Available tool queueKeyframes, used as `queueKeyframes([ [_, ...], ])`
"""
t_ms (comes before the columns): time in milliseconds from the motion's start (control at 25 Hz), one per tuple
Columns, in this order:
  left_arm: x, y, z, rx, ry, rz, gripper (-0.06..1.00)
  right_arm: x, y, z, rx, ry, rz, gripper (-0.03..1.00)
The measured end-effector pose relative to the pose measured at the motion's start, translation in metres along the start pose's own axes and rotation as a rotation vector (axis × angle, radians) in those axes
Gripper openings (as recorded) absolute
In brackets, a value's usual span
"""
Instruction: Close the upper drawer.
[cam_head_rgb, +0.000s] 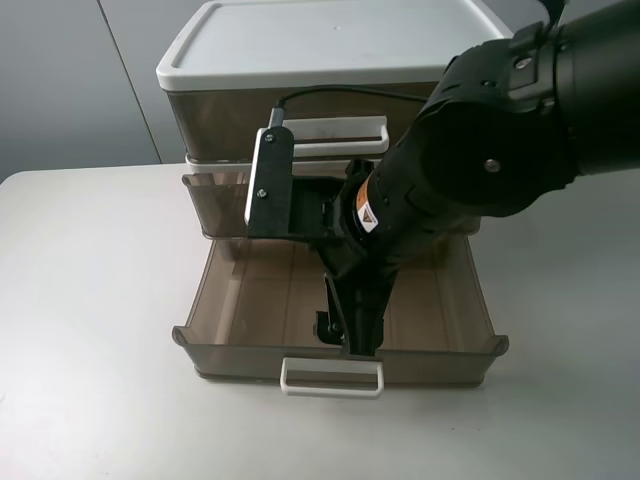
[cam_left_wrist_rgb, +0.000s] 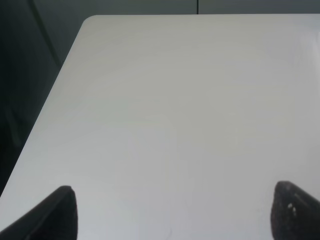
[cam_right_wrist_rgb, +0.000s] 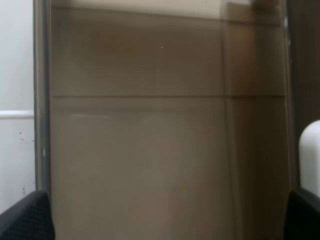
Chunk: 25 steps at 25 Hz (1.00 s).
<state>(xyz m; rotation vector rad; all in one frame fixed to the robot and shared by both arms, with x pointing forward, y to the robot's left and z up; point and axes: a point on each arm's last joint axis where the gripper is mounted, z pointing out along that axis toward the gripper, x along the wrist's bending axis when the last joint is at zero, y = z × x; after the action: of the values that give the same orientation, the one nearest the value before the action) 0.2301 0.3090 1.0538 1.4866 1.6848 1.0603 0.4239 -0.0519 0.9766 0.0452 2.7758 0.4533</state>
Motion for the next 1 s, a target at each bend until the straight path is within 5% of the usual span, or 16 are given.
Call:
queueKeyframes([
  [1000, 0.000, 0.000, 0.000, 0.000, 0.000, 0.000, 0.74, -0.015, 0.001, 0.015, -0.052, -0.086, -0.060, 0.70],
])
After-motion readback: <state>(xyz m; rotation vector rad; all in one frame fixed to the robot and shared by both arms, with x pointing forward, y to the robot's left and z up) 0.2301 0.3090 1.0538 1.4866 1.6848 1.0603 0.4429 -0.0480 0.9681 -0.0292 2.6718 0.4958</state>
